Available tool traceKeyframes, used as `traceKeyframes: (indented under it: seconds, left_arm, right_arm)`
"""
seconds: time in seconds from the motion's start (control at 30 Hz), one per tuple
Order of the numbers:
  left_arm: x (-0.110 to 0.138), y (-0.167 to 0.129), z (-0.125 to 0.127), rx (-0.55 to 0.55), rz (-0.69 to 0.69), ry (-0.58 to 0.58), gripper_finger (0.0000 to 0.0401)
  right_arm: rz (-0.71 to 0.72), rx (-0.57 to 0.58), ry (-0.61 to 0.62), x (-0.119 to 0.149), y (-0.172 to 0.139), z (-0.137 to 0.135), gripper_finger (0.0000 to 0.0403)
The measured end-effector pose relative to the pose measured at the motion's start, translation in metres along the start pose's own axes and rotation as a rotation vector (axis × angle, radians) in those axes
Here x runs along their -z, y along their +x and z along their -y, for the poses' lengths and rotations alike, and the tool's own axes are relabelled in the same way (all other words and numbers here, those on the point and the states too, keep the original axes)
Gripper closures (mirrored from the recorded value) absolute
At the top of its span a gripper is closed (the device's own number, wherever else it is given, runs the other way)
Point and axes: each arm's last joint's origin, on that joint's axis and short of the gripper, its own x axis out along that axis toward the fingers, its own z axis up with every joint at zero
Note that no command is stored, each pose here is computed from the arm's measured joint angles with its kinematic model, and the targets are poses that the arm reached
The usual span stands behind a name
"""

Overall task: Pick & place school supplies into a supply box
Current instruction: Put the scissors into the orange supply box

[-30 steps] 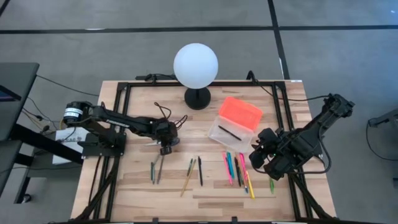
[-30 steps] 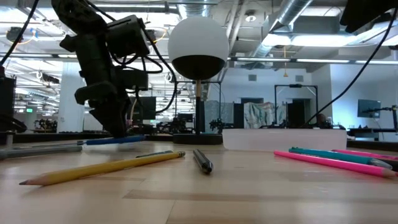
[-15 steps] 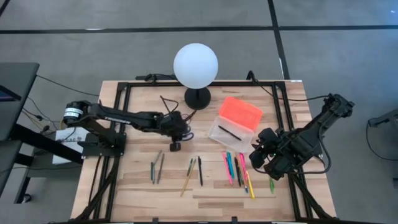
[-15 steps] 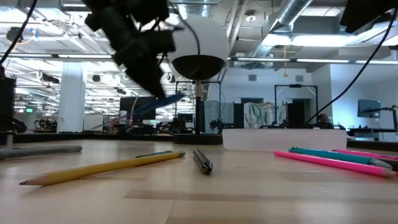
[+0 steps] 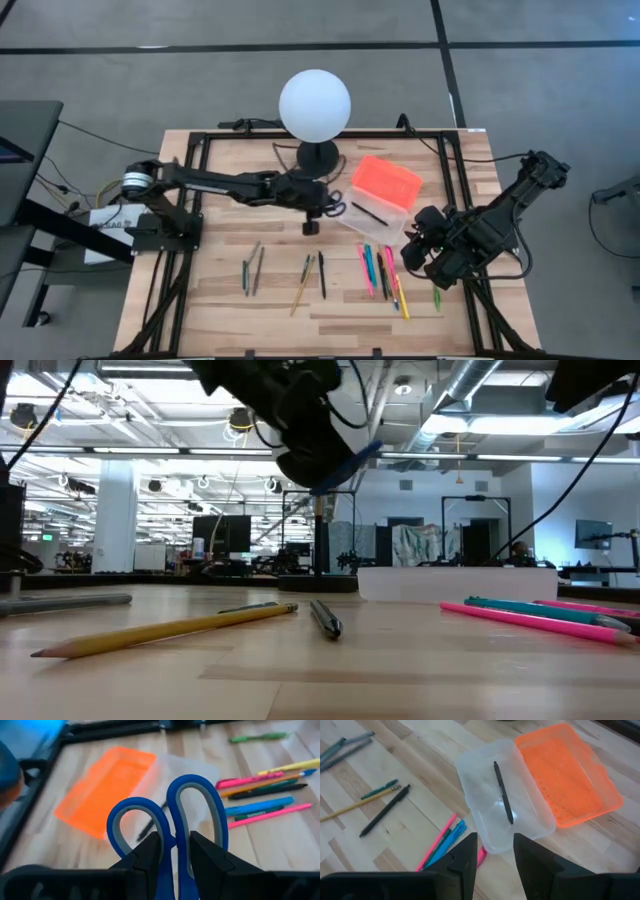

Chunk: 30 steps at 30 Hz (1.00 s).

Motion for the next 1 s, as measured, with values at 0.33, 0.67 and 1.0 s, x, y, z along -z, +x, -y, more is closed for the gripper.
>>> traceKeyframes:
  seconds: [0.33,0.67,1.0]
  left_arm:
    - [-0.04,0.062,0.001,0.07,0.061,0.011,0.0318]
    - [-0.061,0.115,0.001,0.126,0.074,0.045,0.0318]
    - [-0.053,0.141,0.001,0.099,-0.012,0.117,0.0318]
  right_arm:
    - [0.011,-0.034,0.001,0.003,-0.003,-0.003,0.0285]
    - [0.007,-0.08,-0.009,0.013,-0.01,-0.006,0.0285]
    - [0.003,-0.119,-0.028,0.02,-0.016,-0.008,0.0285]
